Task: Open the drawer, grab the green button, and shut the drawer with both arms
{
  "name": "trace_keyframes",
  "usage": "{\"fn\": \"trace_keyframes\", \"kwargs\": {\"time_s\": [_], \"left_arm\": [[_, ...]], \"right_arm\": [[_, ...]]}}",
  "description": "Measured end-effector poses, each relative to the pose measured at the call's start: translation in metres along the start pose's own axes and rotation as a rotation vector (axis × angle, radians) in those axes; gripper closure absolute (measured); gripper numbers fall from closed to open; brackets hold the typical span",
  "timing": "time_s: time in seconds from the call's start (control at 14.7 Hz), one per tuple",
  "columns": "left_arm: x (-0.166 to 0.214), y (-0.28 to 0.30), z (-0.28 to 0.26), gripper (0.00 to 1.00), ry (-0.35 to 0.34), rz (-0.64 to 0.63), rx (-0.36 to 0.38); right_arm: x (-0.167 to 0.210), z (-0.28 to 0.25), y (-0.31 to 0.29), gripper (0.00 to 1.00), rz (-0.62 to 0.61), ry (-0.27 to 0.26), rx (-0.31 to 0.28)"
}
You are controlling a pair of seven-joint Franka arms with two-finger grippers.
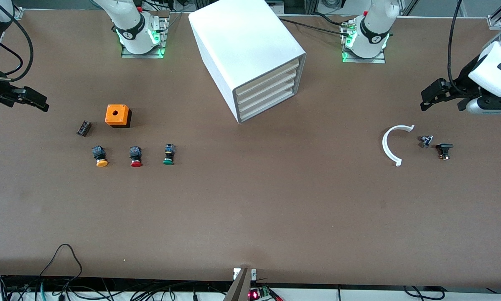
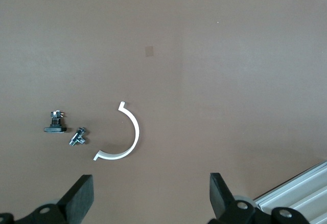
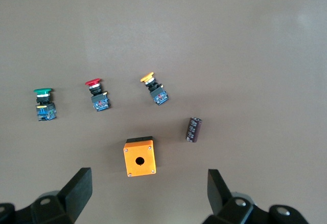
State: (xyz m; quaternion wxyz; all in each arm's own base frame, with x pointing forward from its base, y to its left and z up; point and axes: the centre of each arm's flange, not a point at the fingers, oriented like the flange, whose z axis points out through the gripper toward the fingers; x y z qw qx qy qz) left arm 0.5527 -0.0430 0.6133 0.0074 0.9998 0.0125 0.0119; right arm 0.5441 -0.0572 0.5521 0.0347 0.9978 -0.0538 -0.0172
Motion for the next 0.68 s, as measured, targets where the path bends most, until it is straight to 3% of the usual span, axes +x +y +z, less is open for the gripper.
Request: {"fn": "trace_keyframes", "kwargs": {"time_s": [0.68], "left_arm": [[0.0026, 0.0069, 0.0077, 0.0, -0.016, 0.016, 0.0]], "right_arm": [[-0.0004, 0.0012, -0.0016, 0.0, -0.012, -0.005, 0.001]]}}
